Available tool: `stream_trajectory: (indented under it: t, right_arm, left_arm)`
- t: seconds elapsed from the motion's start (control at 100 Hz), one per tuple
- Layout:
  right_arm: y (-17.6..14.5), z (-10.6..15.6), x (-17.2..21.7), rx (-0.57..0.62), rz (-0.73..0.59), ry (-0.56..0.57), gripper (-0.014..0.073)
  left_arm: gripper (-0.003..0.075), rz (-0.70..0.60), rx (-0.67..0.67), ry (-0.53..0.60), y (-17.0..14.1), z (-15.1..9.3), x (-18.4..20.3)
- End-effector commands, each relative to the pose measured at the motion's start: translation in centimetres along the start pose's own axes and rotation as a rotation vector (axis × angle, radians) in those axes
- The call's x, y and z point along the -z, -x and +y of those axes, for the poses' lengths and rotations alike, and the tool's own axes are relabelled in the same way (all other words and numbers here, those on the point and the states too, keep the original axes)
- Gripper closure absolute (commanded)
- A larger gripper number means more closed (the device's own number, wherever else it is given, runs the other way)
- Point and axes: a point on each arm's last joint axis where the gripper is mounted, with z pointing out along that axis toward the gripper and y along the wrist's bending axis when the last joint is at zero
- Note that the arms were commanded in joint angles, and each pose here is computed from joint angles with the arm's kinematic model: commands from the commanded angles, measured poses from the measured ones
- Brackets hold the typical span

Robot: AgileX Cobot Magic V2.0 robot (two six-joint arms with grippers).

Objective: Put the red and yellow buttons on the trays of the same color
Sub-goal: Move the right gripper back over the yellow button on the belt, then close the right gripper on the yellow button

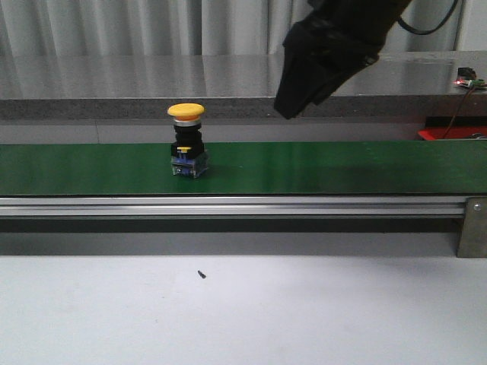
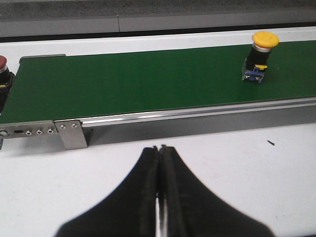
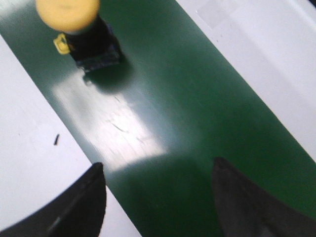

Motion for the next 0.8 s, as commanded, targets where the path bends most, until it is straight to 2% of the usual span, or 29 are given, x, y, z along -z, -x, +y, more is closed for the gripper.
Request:
stream_trajectory:
  t: [0.0, 0.19, 0.38, 0.79]
  right_arm:
    - [2.2, 1.0, 2.4, 0.017, -0.146, -0.030, 0.0130]
    - [3.9, 2.3, 1.1, 0.055, -0.156, 0.006, 0.0130]
    - [5.2, 2.1, -0.7, 0.048, -0.148, 0.040, 0.0130]
    - [5.1, 1.6, -3.9, 0.014, -0.112, 0.070, 0.0130]
  left_arm:
    - [0.0740, -0.084, 0.012, -0.006, 1.3, -0.1, 0.3]
    - [0.0740, -0.084, 0.012, -0.006, 1.3, -0.1, 0.3]
    - [0.0740, -0.084, 0.012, -0.006, 1.3, -0.1, 0.3]
    - [0.0740, -0.084, 0.012, -0.006, 1.3, -0.1, 0.3]
